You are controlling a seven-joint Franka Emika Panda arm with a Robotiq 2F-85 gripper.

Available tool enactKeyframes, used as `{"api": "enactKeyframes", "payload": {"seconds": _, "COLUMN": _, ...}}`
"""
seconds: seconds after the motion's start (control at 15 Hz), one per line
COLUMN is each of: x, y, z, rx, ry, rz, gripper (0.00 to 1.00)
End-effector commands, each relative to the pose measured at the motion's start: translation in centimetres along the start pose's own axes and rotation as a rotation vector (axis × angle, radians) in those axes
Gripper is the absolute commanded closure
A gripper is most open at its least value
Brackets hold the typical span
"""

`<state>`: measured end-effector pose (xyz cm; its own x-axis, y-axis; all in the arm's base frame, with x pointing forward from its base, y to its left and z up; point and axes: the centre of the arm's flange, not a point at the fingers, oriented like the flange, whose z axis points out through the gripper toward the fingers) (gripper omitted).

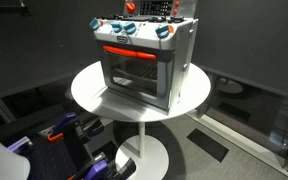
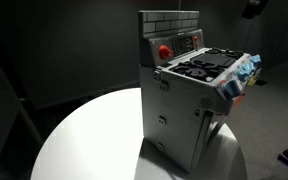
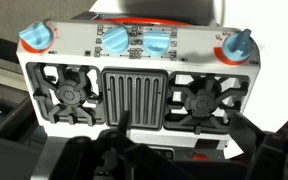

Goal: Press the top button on the right side of the stove.

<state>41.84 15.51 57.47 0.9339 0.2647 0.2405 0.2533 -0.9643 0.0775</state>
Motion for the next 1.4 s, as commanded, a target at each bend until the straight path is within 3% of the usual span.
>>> {"api": "enactKeyframes", "payload": {"seconds": 0.0, "x": 0.0, "y": 0.0, "z": 0.0, "rx": 0.000, "ry": 0.001, "rz": 0.000, "gripper": 0.00}}
{"api": "enactKeyframes", "payload": {"seconds": 0.33, "x": 0.5, "y": 0.3, "z": -0.1, "rx": -0.016, "ry": 0.012, "rz": 0.016, "gripper": 0.00}}
{"api": "enactKeyframes", "payload": {"seconds": 0.93, "x": 7.6, "y": 3.8, "z": 1.0, "rx": -0.137, "ry": 0.155, "rz": 0.128, "gripper": 0.00}}
{"api": "enactKeyframes", "payload": {"seconds": 1.33, "x": 10.8, "y": 7.8, "z": 3.5, "rx": -0.189, "ry": 0.112, "rz": 0.297, "gripper": 0.00}}
